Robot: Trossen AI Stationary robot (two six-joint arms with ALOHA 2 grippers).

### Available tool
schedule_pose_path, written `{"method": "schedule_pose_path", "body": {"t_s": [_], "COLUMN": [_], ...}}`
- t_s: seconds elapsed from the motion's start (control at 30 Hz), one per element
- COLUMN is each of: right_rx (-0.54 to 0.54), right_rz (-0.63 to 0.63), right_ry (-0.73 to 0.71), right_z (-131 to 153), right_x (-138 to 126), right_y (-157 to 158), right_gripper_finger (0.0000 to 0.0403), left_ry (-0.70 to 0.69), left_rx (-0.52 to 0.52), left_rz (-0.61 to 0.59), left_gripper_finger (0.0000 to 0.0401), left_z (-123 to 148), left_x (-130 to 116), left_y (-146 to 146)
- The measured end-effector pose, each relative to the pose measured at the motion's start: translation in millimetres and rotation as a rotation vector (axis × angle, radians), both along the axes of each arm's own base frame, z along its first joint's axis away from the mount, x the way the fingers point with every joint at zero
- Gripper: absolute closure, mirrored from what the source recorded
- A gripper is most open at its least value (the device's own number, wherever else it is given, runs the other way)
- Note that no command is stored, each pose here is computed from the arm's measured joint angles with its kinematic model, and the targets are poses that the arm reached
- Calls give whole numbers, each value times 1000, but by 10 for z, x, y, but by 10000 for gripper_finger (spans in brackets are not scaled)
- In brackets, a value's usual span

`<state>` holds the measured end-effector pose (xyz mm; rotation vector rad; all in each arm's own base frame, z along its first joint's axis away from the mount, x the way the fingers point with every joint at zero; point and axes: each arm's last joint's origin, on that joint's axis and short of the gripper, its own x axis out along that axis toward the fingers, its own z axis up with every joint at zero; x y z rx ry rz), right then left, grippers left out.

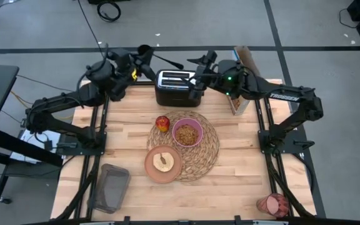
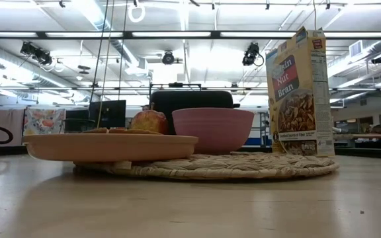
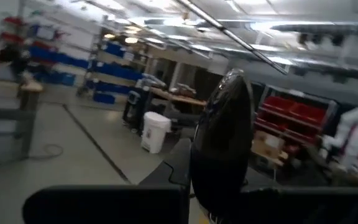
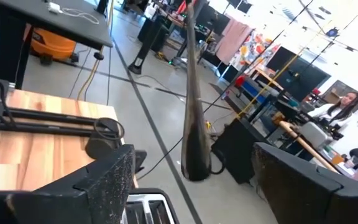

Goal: Arrange a breakfast setting
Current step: Put the black spoon on the brown placemat to the right side of the pink bowl

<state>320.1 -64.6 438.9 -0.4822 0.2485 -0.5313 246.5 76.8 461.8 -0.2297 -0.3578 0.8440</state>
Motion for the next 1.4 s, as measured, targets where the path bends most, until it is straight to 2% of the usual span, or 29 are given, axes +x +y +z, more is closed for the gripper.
{"method": "schedule_pose_path", "body": {"t_s": [0.2, 0.5, 0.9, 1.4], "right_rx": [-25, -146, -144, -112], "right_rz": [0, -68, -66, -50], "right_ry": [14, -17, -67, -96], "right_z": [-130, -200, -158, -152], "right_x": [197, 410, 411, 413], "right_y": [-49, -103, -99, -95], "right_gripper_finger": [102, 168, 256, 336], "left_ry": [48, 9, 32, 3], "left_rx": [28, -34, -58, -60], "left_rz": [-38, -61, -87, -120], "left_gripper_finger": [375, 375, 374, 374], "left_z": [-71, -219, -350, -344], "left_x": [147, 380, 546, 565], "left_y": [-38, -9, -1, -4]}}
